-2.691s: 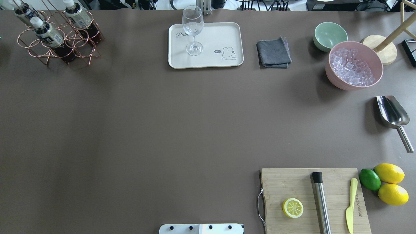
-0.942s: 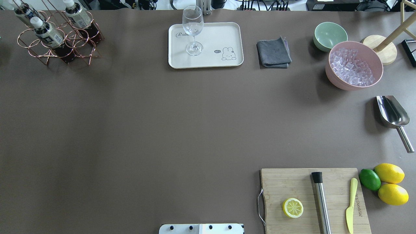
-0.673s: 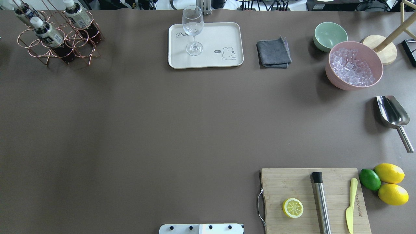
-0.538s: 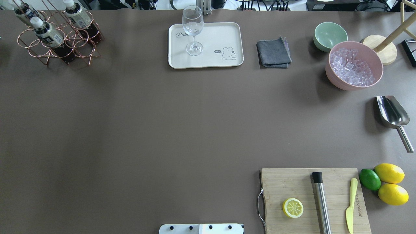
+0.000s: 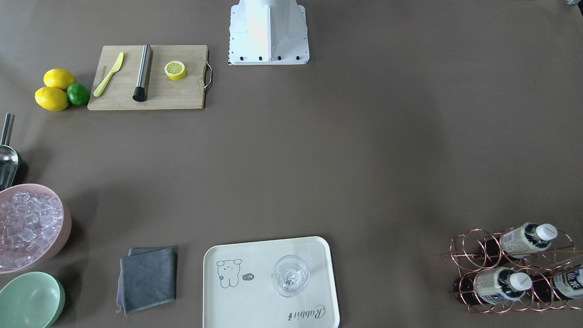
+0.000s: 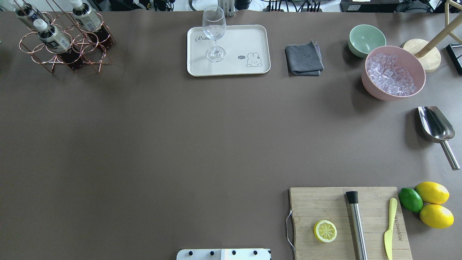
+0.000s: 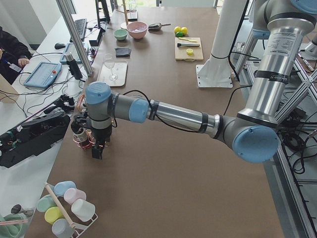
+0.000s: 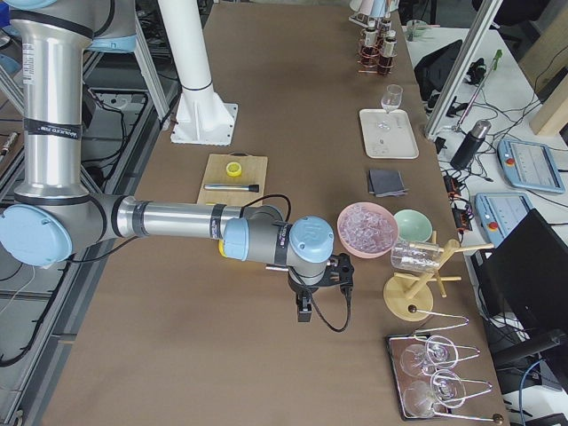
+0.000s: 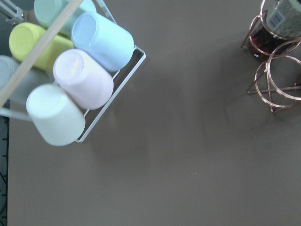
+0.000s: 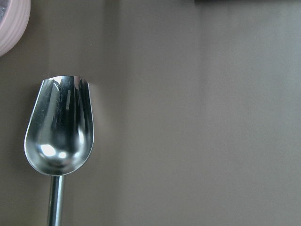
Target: Take tea from basket to plate
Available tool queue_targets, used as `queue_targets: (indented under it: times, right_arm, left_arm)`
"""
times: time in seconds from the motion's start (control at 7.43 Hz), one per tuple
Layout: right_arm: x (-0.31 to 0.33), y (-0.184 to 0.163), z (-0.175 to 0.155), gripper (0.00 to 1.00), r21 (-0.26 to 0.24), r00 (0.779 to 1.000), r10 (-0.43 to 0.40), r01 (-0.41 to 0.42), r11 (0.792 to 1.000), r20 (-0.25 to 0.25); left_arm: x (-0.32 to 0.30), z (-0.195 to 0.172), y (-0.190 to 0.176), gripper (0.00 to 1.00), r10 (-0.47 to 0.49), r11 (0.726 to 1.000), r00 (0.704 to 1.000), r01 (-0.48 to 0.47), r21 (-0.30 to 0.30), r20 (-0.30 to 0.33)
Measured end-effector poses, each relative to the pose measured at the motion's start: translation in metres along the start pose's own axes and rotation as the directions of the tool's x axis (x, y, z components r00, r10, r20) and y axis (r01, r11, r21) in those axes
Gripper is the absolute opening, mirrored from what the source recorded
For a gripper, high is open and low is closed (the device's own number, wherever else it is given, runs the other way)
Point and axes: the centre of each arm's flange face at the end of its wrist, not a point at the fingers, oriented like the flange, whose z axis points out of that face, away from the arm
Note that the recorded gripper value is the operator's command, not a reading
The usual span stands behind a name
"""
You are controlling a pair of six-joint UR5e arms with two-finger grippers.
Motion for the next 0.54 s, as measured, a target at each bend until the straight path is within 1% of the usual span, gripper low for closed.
queue_targets:
  times: [0.13,0.27,0.4,0.54]
  right_arm:
    - [-0.001,-0.001,0.000,1.00,0.001,1.000,-0.001,0.001,1.000,0.001]
    - [-0.003,-0.003,-0.001,1.00,0.002,1.000,-0.005,0.005,1.000,0.002]
    - [-0.007,-0.008,-0.002,1.00,0.005,1.000,-0.011,0.011,1.000,0.002]
    - [-0.011,-0.013,-0.004,1.00,0.008,1.000,-0.007,0.007,1.000,0.003]
  left_arm:
    - [0.010,-0.016,-0.034,0.97,0.091,0.996,0.996,-0.091,0.002,0.002]
    - [0.024,-0.035,-0.062,0.98,0.190,0.981,0.982,-0.190,0.025,0.006]
    - [0.040,-0.046,-0.082,0.98,0.280,0.959,0.960,-0.280,0.053,0.011]
    - [0.061,-0.046,-0.094,0.97,0.344,0.936,0.939,-0.344,0.076,0.012]
